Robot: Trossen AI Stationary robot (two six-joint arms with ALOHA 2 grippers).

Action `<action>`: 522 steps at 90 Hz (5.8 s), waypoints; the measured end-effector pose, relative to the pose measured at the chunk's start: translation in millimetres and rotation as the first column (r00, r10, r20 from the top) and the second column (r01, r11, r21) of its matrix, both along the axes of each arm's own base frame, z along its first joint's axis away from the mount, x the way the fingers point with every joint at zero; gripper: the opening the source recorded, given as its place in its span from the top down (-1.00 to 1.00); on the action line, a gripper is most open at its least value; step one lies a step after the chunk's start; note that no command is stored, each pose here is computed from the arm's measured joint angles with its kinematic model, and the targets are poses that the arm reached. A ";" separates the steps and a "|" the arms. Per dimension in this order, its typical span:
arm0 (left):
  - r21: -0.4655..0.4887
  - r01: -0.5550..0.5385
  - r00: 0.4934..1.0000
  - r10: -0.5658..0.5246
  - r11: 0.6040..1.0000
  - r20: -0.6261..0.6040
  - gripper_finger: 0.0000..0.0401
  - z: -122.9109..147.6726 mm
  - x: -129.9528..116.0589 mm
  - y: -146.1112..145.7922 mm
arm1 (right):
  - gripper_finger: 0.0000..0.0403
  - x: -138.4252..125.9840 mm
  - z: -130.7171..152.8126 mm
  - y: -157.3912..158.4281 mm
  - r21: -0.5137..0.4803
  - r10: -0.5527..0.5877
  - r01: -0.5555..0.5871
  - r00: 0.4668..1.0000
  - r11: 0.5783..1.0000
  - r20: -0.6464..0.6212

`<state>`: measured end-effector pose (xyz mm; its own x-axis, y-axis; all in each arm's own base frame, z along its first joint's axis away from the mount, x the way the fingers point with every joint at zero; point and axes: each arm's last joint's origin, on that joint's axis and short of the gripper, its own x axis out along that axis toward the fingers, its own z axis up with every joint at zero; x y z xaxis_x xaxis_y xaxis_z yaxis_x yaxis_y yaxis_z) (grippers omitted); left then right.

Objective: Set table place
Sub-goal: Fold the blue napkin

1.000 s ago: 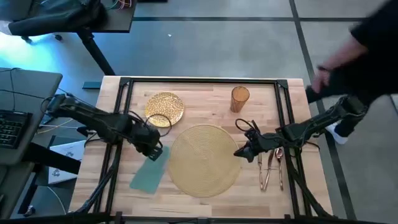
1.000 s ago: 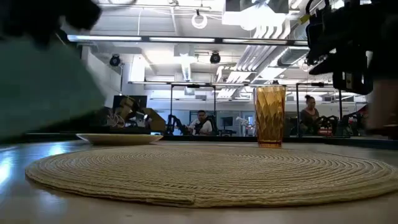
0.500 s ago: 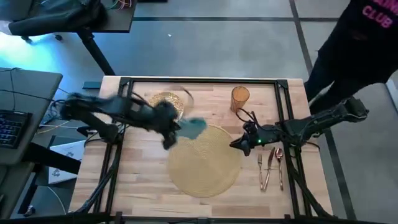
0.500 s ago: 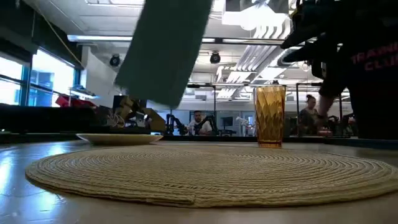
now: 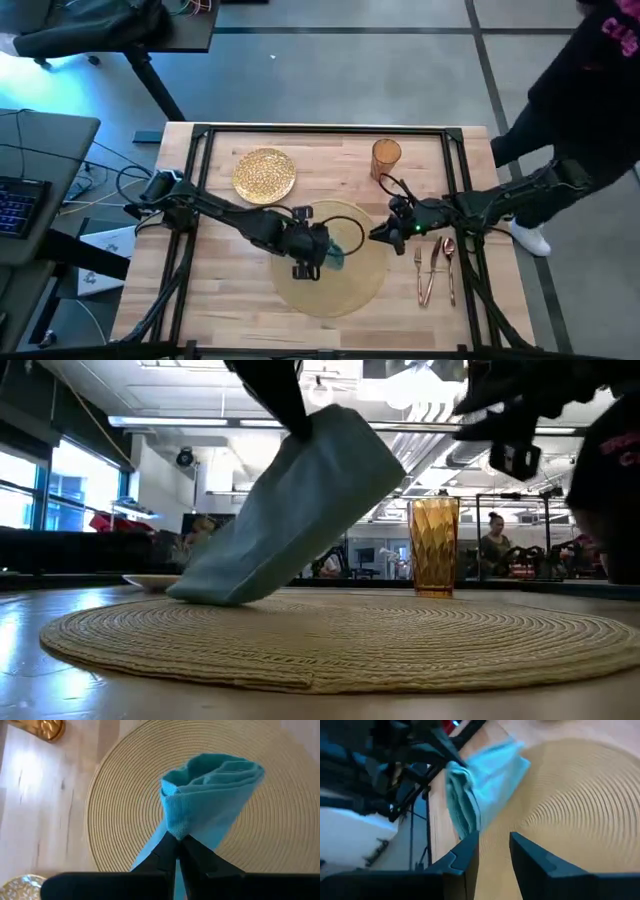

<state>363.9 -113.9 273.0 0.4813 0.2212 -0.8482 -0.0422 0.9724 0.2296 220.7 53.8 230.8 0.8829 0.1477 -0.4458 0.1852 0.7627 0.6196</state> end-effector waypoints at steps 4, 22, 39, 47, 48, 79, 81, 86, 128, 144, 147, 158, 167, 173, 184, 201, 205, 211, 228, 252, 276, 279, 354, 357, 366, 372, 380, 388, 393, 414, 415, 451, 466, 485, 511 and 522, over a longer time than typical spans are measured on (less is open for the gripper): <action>0.001 -0.002 1.000 0.002 1.000 0.001 1.00 0.8 -0.2 0.9 | 0.40 7.1 2.5 1.0 -0.034 0.014 -0.014 1.000 0.999 0.000; -0.002 -0.002 1.000 0.002 1.000 -0.002 1.00 2.2 -1.2 1.6 | 0.16 52.2 2.2 10.0 -0.141 0.090 -0.096 0.995 0.985 -0.047; -0.007 0.001 1.000 -0.001 1.000 -0.003 1.00 2.2 -1.2 1.3 | 0.22 92.1 -2.5 15.7 -0.200 0.113 -0.127 0.990 0.972 -0.080; -0.013 0.005 1.000 -0.005 1.000 -0.006 1.00 2.1 -1.3 1.0 | 0.31 103.8 -2.1 18.8 -0.220 0.139 -0.158 0.985 0.963 -0.097; -0.012 0.005 1.000 -0.005 1.000 -0.006 1.00 2.1 -1.3 1.0 | 0.32 104.8 -2.1 19.1 -0.223 0.141 -0.161 0.985 0.961 -0.103; -0.006 0.033 0.999 -0.033 0.999 -0.011 1.00 2.2 -4.5 -6.9 | 0.97 110.8 -7.4 20.1 -0.274 0.151 -0.207 0.966 0.939 -0.212; -0.005 0.036 0.999 -0.036 0.999 -0.013 1.00 2.1 -5.0 -7.8 | 0.97 110.8 -7.3 20.1 -0.273 0.151 -0.207 0.966 0.940 -0.212; -0.006 0.037 0.999 -0.037 0.999 -0.018 1.00 1.8 -6.7 -10.7 | 0.99 110.5 -6.8 20.1 -0.273 0.151 -0.206 0.966 0.940 -0.211; -0.043 -0.186 0.965 0.175 0.981 -0.196 0.44 8.7 -48.2 -20.3 | 1.00 93.7 25.0 18.2 -0.331 0.173 -0.227 0.967 0.916 -0.186; -0.085 -0.308 0.951 0.305 0.948 -0.043 0.38 37.8 -65.4 -16.8 | 1.00 94.1 75.1 12.5 -0.358 0.166 -0.177 0.984 0.917 -0.063; -0.090 -0.325 0.945 0.326 0.942 -0.003 0.38 44.6 -69.5 -15.4 | 1.00 94.9 85.5 11.4 -0.355 0.175 -0.177 0.984 0.918 -0.038; -0.111 -0.391 0.900 0.405 0.913 0.160 0.39 72.3 -86.0 -4.2 | 1.00 96.5 124.6 7.3 -0.357 0.160 -0.139 0.987 0.924 0.032; -0.124 -0.429 0.848 0.447 0.895 0.284 0.40 91.1 -97.5 4.5 | 1.00 96.3 142.4 2.8 -0.398 0.138 -0.099 0.988 0.912 0.071; -0.122 -0.452 0.812 0.463 0.884 0.356 0.40 101.0 -103.4 10.2 | 1.00 96.5 143.1 -1.4 -0.415 0.108 -0.074 0.992 0.907 0.061; -0.120 -0.476 0.773 0.479 0.871 0.416 0.40 110.6 -110.3 16.8 | 1.00 97.1 137.3 -15.3 -0.311 -0.036 0.038 0.999 0.949 0.014; -0.134 -0.472 0.775 0.483 0.871 0.408 0.40 112.2 -111.8 18.6 | 1.00 103.1 146.8 -26.0 -0.036 -0.063 0.067 0.993 0.997 0.101; -0.138 -0.469 0.778 0.482 0.872 0.403 0.40 112.0 -111.7 18.3 | 1.00 105.5 153.8 -23.9 0.034 0.005 -0.011 0.986 0.999 0.169; -0.139 -0.467 0.780 0.481 0.873 0.400 0.40 112.0 -111.8 18.2 | 1.00 109.1 161.8 -20.0 0.117 0.063 -0.095 0.966 0.989 0.250; -0.121 -0.471 0.787 0.478 0.874 0.390 0.40 111.0 -113.3 19.0 | 1.00 105.4 144.4 -20.6 0.089 -0.005 -0.001 0.997 0.996 0.074; -0.111 -0.472 0.791 0.476 0.875 0.386 0.40 110.5 -113.9 19.3 | 1.00 65.4 93.4 -30.4 -0.235 -0.167 0.045 0.831 0.971 -0.531; -0.106 -0.473 0.792 0.475 0.874 0.384 0.40 108.9 -112.5 18.7 | 0.68 43.0 84.6 -20.3 -0.247 -0.052 -0.185 0.693 0.951 -0.719; -0.106 -0.473 0.792 0.475 0.874 0.384 0.40 108.9 -112.5 18.7 | 0.60 40.5 83.9 -18.6 -0.235 -0.028 -0.217 0.674 0.947 -0.738; -0.169 -0.459 0.791 0.488 0.872 0.370 0.40 108.7 -114.5 10.7 | 0.26 -0.2 -36.2 -6.1 -0.132 0.255 -0.514 0.613 0.848 -0.748; -0.173 -0.461 0.788 0.492 0.870 0.370 0.40 108.7 -114.5 10.7 | 0.29 -0.5 -39.0 -9.4 -0.120 0.248 -0.492 0.616 0.862 -0.748; -0.176 -0.463 0.787 0.494 0.869 0.370 0.40 108.8 -114.3 11.0 | 0.33 3.3 -38.7 -18.7 -0.098 0.247 -0.451 0.643 0.887 -0.725; -0.182 -0.466 0.783 0.500 0.866 0.371 0.40 108.8 -114.2 11.0 | 0.34 6.7 -34.3 -24.5 -0.076 0.266 -0.443 0.658 0.893 -0.705; -0.195 -0.475 0.774 0.513 0.858 0.371 0.40 108.5 -113.8 10.7 | 0.33 10.7 -31.1 -34.7 -0.063 0.264 -0.413 0.685 0.909 -0.679; -0.195 -0.476 0.773 0.514 0.858 0.372 0.40 107.8 -112.6 10.4 | 0.33 10.8 -38.7 -48.0 -0.059 0.227 -0.360 0.698 0.931 -0.679; -0.191 -0.477 0.774 0.513 0.858 0.370 0.40 106.5 -111.4 9.8 | 0.33 9.6 -46.9 -54.4 -0.045 0.216 -0.335 0.701 0.941 -0.680; -0.193 -0.479 0.783 0.516 0.856 0.348 0.40 101.0 -104.8 8.3 | 0.33 5.5 -71.2 -54.4 -0.003 0.284 -0.370 0.720 0.929 -0.633; -0.195 -0.479 0.783 0.516 0.856 0.348 0.40 100.5 -104.0 8.0 | 0.33 5.7 -71.9 -53.6 -0.005 0.288 -0.374 0.722 0.928 -0.629; -0.213 -0.476 0.774 0.522 0.853 0.359 0.40 100.0 -99.3 7.3 | 0.95 13.4 -77.5 -29.0 -0.055 0.296 -0.397 0.762 0.916 -0.576; -0.213 -0.476 0.773 0.522 0.853 0.360 0.40 100.0 -99.2 7.3 | 1.00 24.3 -43.4 -23.5 -0.037 0.310 -0.389 0.784 0.920 -0.539; -0.219 -0.450 0.768 0.501 0.866 0.399 0.40 103.1 -95.1 5.7 | 1.00 51.3 51.1 -19.0 -0.143 0.263 -0.327 0.902 0.934 -0.343; -0.163 -0.319 0.740 0.353 0.934 0.573 0.38 114.9 -61.3 4.9 | 1.00 84.6 141.6 -19.1 -0.272 0.175 -0.241 0.953 0.932 -0.246; -0.132 -0.298 0.695 0.310 0.945 0.649 0.32 120.8 -44.1 10.8 | 1.00 94.9 166.4 -19.4 -0.305 0.163 -0.238 0.954 0.922 -0.252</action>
<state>319.8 -103.2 393.8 0.8239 0.4439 -0.3523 -0.4690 0.8831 0.0160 315.6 34.3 397.3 0.7254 0.1238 -0.6771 0.1082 0.9509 0.2898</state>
